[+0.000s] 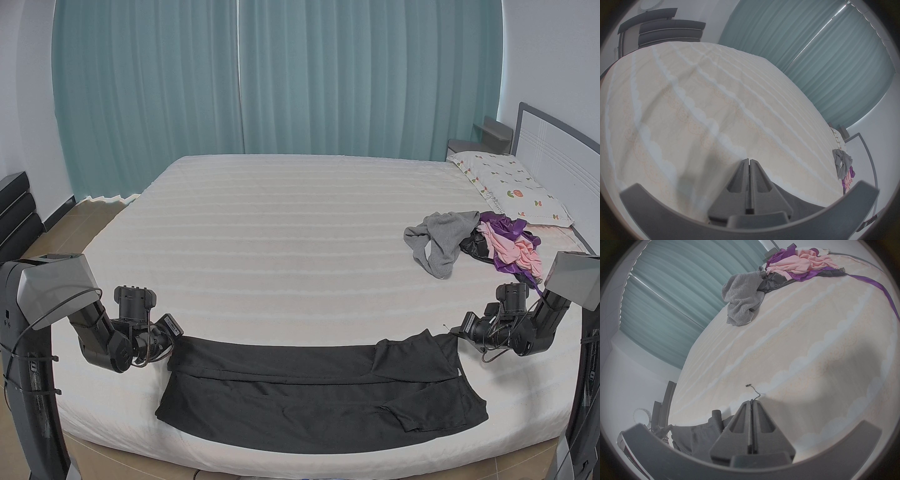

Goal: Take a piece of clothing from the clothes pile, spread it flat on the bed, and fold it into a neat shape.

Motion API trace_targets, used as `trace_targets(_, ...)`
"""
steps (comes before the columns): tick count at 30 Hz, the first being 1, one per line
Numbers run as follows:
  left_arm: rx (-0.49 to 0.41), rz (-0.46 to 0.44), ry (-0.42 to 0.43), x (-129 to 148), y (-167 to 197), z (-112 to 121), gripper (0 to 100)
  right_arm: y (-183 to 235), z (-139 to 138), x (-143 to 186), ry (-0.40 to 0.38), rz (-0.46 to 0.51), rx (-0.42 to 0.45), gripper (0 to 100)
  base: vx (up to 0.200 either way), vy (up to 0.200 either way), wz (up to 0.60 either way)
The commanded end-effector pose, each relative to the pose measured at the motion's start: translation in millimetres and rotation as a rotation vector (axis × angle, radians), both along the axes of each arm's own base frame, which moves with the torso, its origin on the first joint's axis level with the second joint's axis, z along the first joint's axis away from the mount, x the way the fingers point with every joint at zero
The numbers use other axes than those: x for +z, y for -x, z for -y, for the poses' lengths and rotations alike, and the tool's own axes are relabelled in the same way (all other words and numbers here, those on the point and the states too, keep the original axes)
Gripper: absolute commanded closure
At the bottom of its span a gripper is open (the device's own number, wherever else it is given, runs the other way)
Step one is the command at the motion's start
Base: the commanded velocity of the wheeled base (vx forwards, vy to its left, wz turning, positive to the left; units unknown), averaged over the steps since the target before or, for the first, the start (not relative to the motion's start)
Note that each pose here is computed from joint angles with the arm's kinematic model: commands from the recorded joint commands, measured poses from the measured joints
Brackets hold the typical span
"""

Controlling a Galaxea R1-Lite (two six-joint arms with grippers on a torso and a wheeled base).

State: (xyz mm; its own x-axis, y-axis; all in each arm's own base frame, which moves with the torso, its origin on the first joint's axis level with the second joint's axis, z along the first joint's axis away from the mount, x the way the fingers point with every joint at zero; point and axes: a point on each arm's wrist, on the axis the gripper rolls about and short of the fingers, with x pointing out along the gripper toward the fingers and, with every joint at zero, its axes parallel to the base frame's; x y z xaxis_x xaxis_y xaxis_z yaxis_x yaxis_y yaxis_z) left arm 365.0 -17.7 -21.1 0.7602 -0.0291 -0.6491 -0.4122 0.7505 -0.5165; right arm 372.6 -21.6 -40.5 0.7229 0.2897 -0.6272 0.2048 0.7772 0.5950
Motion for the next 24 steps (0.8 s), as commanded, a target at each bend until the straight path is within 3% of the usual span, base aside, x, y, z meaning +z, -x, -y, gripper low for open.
trace_targets(1, -0.002, -0.004, 0.001, -1.3, 0.3, 0.1, 100, 0.2, 0.4, 0.6, 0.001, 0.001, -0.001, 100, 0.0, 0.0, 0.0)
trace_targets(4, -0.002, -0.004, 0.001, -0.4, 1.3, 0.0, 100, 0.1, 0.4, 1.3, 0.001, 0.004, -0.001, 100, 0.0, 0.0, 0.0)
trace_targets(5, -0.003, -0.003, 0.004, 0.5, 1.6, 0.1, 100, 0.8, 0.3, 0.8, 0.002, 0.001, 0.0, 0, 0.0, 0.0, 0.0)
trace_targets(6, -0.003, -0.004, 0.004, 0.4, 1.7, 0.1, 0, 1.2, 0.3, 0.6, 0.003, 0.0, 0.001, 0, 0.0, 0.0, 0.0)
trace_targets(15, 0.011, 0.017, 0.018, 12.5, 4.0, -3.3, 0, 4.0, -2.2, 26.7, -0.016, 0.046, -0.011, 0, 0.0, 0.0, 0.0)
trace_targets(24, -0.016, 0.012, 0.053, 40.5, 44.7, -5.8, 0, 45.1, -3.3, 66.8, -0.029, 0.063, -0.024, 0, 0.0, 0.0, 0.0)
